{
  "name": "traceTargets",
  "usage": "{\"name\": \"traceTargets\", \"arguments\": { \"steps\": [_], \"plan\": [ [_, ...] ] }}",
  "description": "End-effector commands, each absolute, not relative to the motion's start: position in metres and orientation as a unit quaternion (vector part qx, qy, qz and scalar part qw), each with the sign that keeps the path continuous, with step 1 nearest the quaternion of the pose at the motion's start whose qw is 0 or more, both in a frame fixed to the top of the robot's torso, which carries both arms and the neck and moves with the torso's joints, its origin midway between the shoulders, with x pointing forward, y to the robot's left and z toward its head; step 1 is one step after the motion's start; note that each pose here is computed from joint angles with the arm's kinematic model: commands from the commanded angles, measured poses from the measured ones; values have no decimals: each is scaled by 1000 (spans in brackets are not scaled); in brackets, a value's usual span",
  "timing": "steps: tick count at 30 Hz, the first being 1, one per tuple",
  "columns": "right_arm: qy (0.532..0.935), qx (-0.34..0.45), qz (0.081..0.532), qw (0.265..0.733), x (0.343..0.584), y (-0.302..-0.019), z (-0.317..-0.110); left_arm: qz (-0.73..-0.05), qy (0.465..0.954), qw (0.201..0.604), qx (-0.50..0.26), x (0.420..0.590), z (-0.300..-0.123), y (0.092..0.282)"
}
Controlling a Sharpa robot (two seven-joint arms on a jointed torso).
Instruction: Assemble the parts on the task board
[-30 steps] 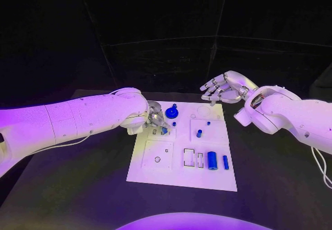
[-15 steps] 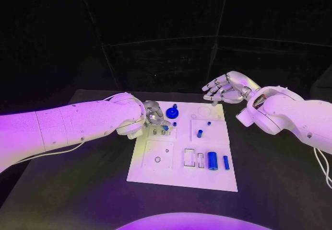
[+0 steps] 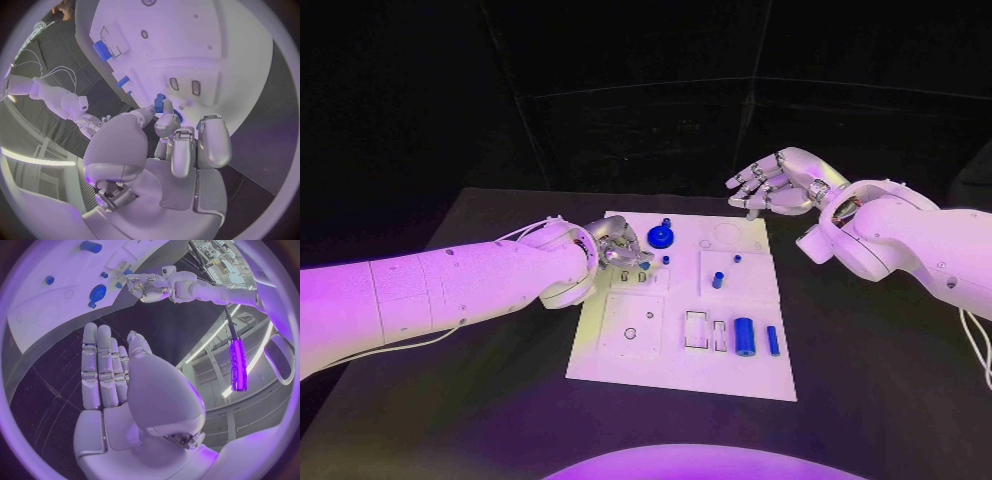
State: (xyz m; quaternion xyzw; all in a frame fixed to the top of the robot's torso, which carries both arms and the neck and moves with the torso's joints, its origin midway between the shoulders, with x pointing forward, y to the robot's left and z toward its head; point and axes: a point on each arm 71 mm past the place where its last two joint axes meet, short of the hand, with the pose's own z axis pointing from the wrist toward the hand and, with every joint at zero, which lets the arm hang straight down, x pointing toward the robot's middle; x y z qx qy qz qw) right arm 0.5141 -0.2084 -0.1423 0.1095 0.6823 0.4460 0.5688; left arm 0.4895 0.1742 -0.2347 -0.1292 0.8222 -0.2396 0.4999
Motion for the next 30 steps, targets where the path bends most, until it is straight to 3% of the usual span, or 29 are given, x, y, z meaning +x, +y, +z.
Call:
{"name": "traceTargets", "arguments": {
  "steps": [1, 14, 30],
  "plan": [
    [670, 112, 448, 581, 514, -210, -139, -256, 791, 545, -109, 491, -231, 173],
    [670, 117, 444, 584, 514, -212, -139, -231, 814, 526, -86, 487, -247, 173],
    [670, 123, 437, 587, 515, -213, -139, -205, 835, 504, -77, 486, -252, 175]
  ]
}}
